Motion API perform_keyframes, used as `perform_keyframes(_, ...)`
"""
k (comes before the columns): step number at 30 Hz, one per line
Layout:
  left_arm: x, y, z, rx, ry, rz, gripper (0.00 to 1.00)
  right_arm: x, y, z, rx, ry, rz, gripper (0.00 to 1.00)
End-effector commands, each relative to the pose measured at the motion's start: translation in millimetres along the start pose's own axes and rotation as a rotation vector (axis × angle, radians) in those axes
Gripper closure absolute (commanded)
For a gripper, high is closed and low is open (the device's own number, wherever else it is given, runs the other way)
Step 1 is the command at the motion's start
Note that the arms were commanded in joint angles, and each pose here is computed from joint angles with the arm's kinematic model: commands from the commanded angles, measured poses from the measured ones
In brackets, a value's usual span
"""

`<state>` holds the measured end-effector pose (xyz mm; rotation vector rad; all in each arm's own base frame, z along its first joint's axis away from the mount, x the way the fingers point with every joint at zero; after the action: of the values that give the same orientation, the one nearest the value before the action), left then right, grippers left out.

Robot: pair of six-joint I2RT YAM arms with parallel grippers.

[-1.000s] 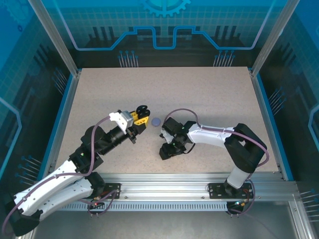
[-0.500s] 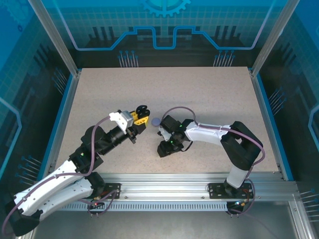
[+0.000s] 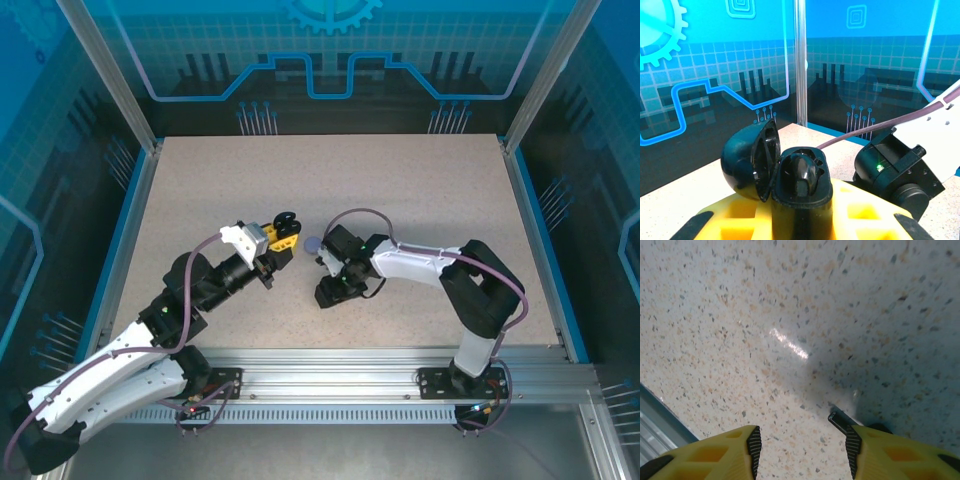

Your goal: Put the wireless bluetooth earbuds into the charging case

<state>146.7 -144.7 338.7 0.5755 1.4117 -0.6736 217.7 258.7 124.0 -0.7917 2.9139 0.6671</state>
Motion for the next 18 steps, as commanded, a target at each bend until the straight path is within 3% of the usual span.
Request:
perform_keyframes(1,-4.5,-0.3,-1.3,-0.013,-0.020,0.012,1.00,-8.8,-7.1,3.0,0.013,-0.009,-0.013,0.48)
perform_keyframes(10,-3.3,-0.1,0.0,-0.015,-0.015,0.016,1.00,-30.1,-18.4,-0.3,0.055,-0.035,-0.057,0.47)
perform_keyframes(18,-3.1,-0.1,0.3,-0.014,-0.014,0.015,1.00,-39.6,-13.9,-36.5,0.140,-0.117,-0.097,0.41)
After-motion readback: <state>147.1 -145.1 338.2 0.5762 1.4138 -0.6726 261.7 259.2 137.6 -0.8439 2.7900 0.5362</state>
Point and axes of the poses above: each hand's point on the last joint's axis, 136 mm out from that joint toward the fingers, its own z axis out along the fingers, its own y axis along the line the jaws close on, x = y × z, the point moved 10 cm from there along -z, back along the fingers, and after that the axes turned 3 degrees about -z, right-handed, at the moved point
